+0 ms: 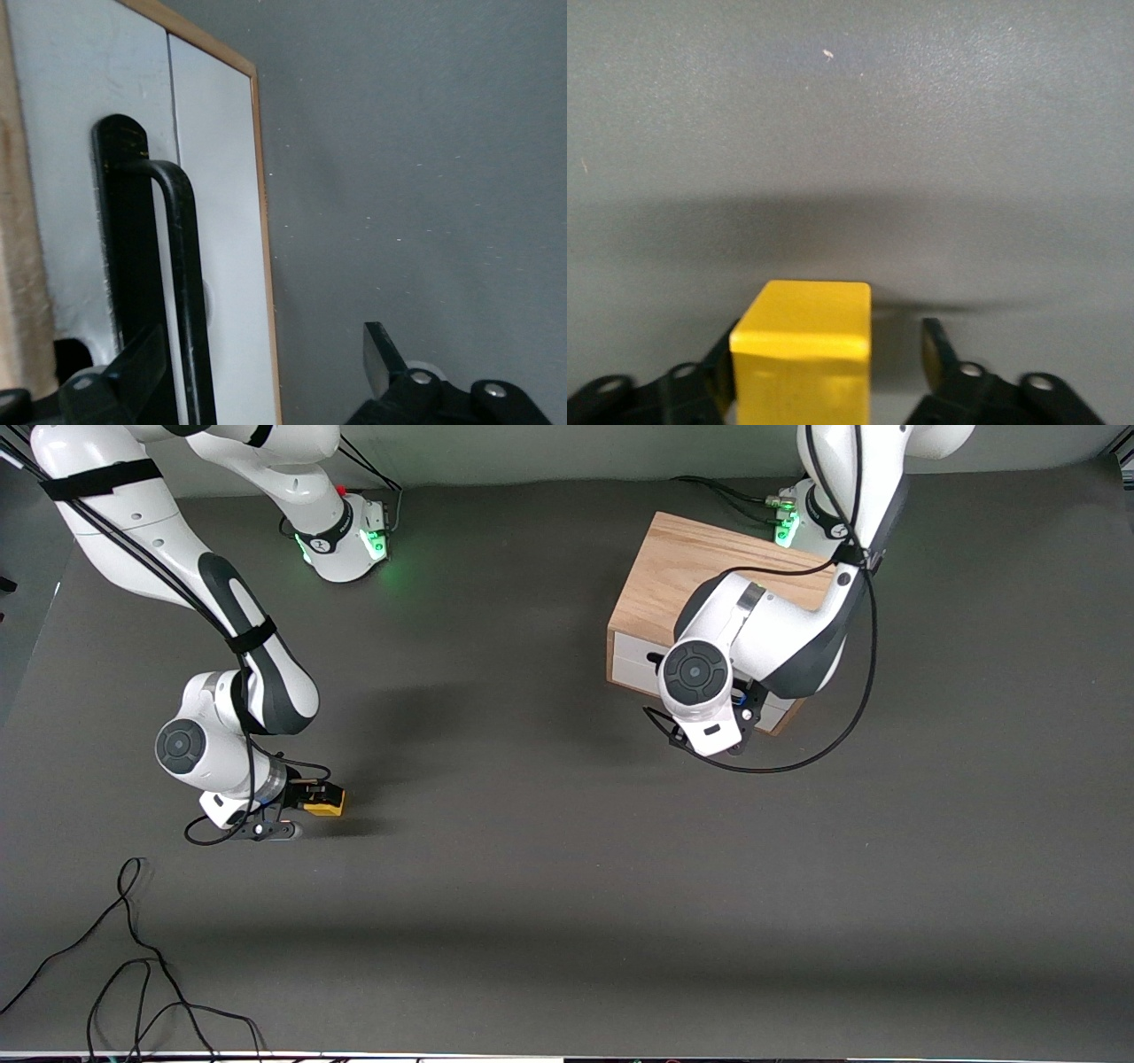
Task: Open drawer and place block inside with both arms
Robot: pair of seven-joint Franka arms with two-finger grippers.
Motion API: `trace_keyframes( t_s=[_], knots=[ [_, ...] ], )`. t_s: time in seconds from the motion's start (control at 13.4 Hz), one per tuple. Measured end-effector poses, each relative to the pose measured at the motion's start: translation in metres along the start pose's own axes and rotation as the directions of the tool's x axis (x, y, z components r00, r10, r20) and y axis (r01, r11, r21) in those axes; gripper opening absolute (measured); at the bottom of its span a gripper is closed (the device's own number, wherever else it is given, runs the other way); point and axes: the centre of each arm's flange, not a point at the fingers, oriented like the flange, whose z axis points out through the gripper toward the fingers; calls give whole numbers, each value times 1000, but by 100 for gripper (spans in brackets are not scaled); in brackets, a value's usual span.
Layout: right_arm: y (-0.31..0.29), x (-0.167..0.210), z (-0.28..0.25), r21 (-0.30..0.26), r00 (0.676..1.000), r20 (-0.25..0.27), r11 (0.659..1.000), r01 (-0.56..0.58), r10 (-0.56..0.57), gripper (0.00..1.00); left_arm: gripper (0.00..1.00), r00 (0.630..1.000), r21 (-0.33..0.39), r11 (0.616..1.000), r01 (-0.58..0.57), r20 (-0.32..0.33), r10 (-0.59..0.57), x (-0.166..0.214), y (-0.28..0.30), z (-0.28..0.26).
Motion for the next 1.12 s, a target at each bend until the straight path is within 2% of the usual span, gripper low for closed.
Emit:
trace_keyframes(
  t_s=[0.15, 0.52, 0.74, 0.89, 1.12],
  knots=[
    [0, 0, 3, 2, 1000, -1, 1000, -8, 8, 55, 100, 1000, 6, 1000, -7, -1, 7, -1, -1, 7],
    [-13, 11, -18, 26, 999, -7, 999, -36, 37, 55, 100, 1000, -22, 1000, -17, 4, 17, -1, 6, 15],
    [-22, 30, -101, 25, 999, 43, 999, -26, 25, 55, 100, 1000, -37, 999, -17, 7, 18, -2, 9, 12],
    [-24, 30, -170, 24, 999, 35, 999, -23, 22, 55, 100, 1000, -59, 998, -18, 11, 18, -2, 14, 8],
    [-26, 9, -250, 21, 1000, 17, 1000, -17, 16, 55, 100, 1000, -81, 996, -23, 11, 24, -3, 26, 1]
  ],
)
